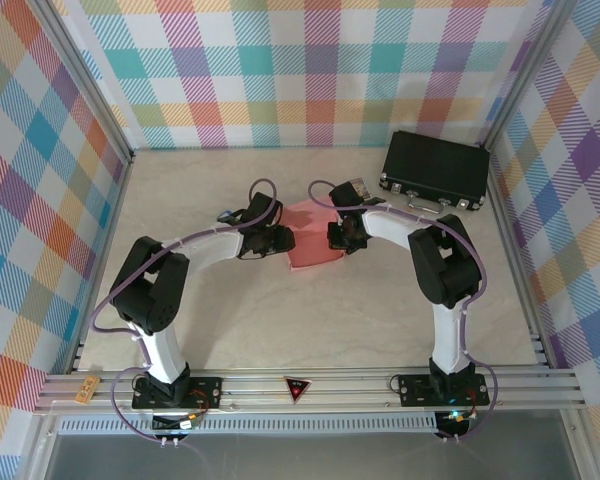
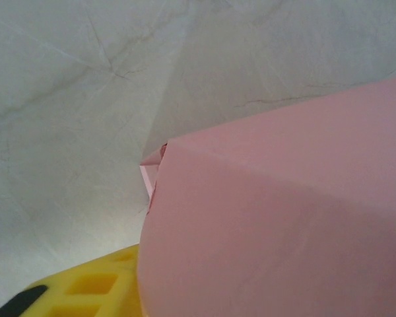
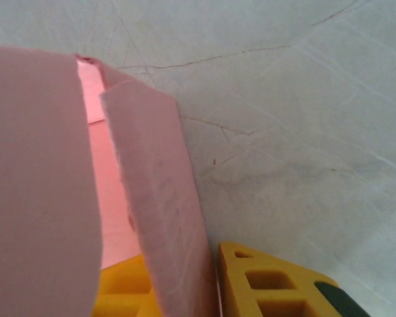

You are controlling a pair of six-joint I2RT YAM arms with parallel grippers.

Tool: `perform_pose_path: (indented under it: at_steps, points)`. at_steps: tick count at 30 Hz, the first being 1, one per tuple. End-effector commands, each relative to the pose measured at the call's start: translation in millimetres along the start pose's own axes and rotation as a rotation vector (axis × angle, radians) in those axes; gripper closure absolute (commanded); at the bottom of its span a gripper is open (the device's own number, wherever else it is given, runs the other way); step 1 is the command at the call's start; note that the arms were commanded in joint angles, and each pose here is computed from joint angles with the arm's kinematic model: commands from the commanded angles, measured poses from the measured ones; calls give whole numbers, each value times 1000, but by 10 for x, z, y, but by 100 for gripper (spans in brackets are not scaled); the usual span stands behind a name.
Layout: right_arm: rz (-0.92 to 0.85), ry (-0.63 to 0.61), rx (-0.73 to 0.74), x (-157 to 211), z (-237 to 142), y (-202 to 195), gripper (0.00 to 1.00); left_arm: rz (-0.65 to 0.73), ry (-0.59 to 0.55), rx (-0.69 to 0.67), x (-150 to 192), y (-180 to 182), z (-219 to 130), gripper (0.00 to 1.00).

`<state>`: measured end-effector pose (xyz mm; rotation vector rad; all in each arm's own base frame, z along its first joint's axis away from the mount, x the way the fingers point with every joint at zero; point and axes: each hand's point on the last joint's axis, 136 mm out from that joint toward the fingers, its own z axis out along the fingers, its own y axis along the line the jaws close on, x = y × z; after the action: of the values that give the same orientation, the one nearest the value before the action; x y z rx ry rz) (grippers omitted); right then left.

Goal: Fold the paper box

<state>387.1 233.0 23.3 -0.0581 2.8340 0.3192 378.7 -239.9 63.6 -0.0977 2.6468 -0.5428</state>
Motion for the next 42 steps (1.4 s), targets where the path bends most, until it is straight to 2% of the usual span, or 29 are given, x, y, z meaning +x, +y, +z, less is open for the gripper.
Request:
perform_pose_path:
  at_steps: [1,3,9,12,23,29,35,42]
  points:
    - [5,-7,-39,15,-76,69,76,27,56,-75,130,67,46,66]
    - [7,-15,-42,13,-95,71,73,44,62,-92,158,65,50,69]
    - [18,-64,-52,-39,-209,71,58,69,73,-133,208,86,61,69]
    - [25,-84,-57,-50,-250,69,53,71,76,-141,218,98,63,69]
    - [27,-125,-39,-115,-324,-4,55,95,39,-97,124,-35,-113,67]
    - [17,-128,-50,-168,-364,-19,56,110,16,-53,59,-143,-228,62]
    - [10,-118,-85,-153,-390,9,54,143,-27,-6,-39,-265,-391,52]
    - [6,-96,-86,-113,-366,4,57,189,-75,-19,-191,-259,-472,48]
